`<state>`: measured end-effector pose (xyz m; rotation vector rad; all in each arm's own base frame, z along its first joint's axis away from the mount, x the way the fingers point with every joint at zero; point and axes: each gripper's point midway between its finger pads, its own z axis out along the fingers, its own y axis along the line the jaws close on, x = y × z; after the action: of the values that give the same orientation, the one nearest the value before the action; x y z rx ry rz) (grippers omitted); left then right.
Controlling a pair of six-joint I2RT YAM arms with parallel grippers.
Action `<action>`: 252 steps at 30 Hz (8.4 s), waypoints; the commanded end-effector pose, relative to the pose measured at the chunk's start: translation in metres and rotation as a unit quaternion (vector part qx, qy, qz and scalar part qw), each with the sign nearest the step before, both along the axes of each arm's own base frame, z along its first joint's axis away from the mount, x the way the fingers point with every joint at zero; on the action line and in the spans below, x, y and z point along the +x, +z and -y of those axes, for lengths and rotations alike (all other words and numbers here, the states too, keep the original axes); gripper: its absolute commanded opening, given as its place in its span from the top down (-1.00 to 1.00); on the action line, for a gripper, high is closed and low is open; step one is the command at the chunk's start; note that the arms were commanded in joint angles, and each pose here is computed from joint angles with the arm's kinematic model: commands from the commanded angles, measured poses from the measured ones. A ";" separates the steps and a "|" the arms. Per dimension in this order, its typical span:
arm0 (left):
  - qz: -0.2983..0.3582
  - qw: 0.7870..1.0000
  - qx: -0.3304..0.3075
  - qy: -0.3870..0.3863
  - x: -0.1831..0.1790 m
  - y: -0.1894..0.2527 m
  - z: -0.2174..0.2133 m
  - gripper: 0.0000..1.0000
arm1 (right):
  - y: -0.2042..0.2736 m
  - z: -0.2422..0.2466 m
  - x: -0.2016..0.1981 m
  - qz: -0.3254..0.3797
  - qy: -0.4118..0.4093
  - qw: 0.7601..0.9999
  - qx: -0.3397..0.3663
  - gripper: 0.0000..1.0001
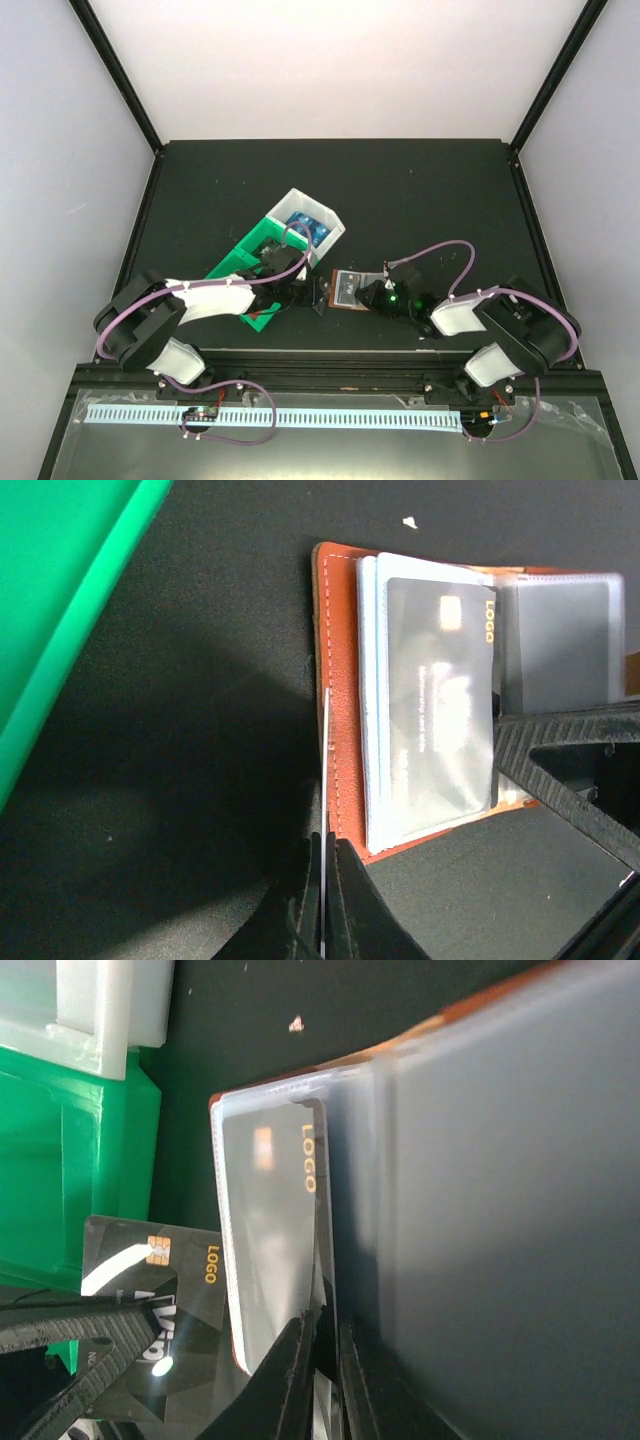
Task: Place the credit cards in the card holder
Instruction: Insert the credit card into the card holder.
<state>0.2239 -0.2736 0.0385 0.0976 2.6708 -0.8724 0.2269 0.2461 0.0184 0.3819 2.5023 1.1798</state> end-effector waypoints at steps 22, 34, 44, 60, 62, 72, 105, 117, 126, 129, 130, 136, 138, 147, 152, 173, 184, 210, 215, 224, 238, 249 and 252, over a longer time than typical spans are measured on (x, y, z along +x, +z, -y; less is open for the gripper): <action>0.118 0.975 -0.182 -0.049 -0.009 0.150 0.026 0.97 | 0.151 -0.004 -0.036 0.227 0.119 0.962 0.089 -0.29; 0.143 0.908 -0.376 -0.117 -0.051 0.273 0.032 0.95 | 0.254 -0.029 -0.067 0.279 0.197 0.910 0.237 -0.02; 0.131 0.887 -0.422 -0.136 -0.058 0.292 0.037 0.95 | 0.278 -0.030 -0.073 0.284 0.196 0.892 0.291 0.66; 0.129 0.888 -0.405 -0.174 -0.071 0.295 0.013 0.53 | 0.295 -0.022 -0.074 0.306 0.185 0.893 0.275 0.98; 0.118 0.887 -0.399 -0.199 -0.077 0.293 0.016 0.53 | 0.295 -0.024 -0.075 0.303 0.193 0.893 0.271 0.98; 0.112 0.896 -0.371 -0.216 -0.074 0.282 0.016 0.96 | 0.287 -0.026 -0.080 0.287 0.211 0.896 0.264 0.98; 0.041 0.987 -0.153 0.004 -0.010 0.072 0.062 0.97 | 0.054 0.077 -0.033 0.069 0.069 0.939 -0.330 0.24; 0.030 0.989 -0.141 0.034 -0.004 0.046 0.075 0.97 | 0.028 0.065 -0.023 0.054 0.073 0.936 -0.341 0.35; 0.024 0.988 -0.134 0.066 0.001 0.026 0.077 0.97 | 0.003 0.077 -0.023 0.030 0.061 0.923 -0.378 0.41; 0.024 0.988 -0.137 0.070 0.002 0.024 0.077 0.97 | -0.006 0.080 -0.026 0.020 0.060 0.921 -0.385 0.41; 0.023 0.988 -0.139 0.069 0.002 0.024 0.077 0.97 | -0.008 0.080 -0.027 0.017 0.061 0.921 -0.384 0.42; 0.024 0.986 -0.155 0.065 0.000 0.025 0.078 0.97 | -0.015 0.081 -0.030 0.004 0.060 0.922 -0.383 0.43; 0.030 0.985 -0.160 0.062 0.000 0.028 0.078 0.97 | -0.016 0.080 -0.031 0.001 0.060 0.923 -0.380 0.43; 0.050 0.985 -0.164 0.037 -0.001 0.032 0.085 0.97 | -0.020 0.075 -0.037 -0.001 0.061 0.935 -0.349 0.44; 0.049 0.983 -0.173 0.027 -0.003 0.030 0.091 0.97 | -0.023 0.076 -0.040 -0.005 0.060 0.937 -0.343 0.45; 0.049 0.986 -0.145 0.066 0.002 0.016 0.073 0.97 | -0.027 0.079 -0.042 -0.016 0.049 0.936 -0.348 0.53; 0.047 0.990 -0.106 0.085 0.006 0.008 0.060 0.97 | -0.032 0.079 -0.043 -0.025 0.054 0.934 -0.352 0.59; -0.018 0.991 -0.088 0.096 0.008 -0.016 0.064 0.97 | -0.034 0.079 -0.043 -0.029 0.053 0.933 -0.355 0.59; -0.060 0.988 -0.087 0.112 -0.005 -0.030 0.058 0.97 | -0.033 0.079 -0.043 -0.029 0.052 0.933 -0.355 0.59; -0.098 0.976 -0.089 0.171 -0.015 -0.042 0.036 0.97 | -0.034 0.079 -0.043 -0.030 0.052 0.933 -0.355 0.59; -0.099 0.976 -0.098 0.166 -0.014 -0.039 0.041 0.97 | -0.034 0.079 -0.043 -0.028 0.052 0.933 -0.354 0.60; -0.105 0.976 -0.128 0.143 -0.004 -0.028 0.063 0.97 | -0.031 0.080 -0.043 -0.025 0.051 0.933 -0.354 0.59; -0.100 0.978 -0.124 0.136 -0.002 -0.030 0.065 0.97 | -0.030 0.079 -0.042 -0.024 0.051 0.934 -0.353 0.59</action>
<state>0.2262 -0.3437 0.0307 -0.4338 2.5534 -1.2554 0.2123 0.1875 0.0142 0.0925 2.6644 0.3422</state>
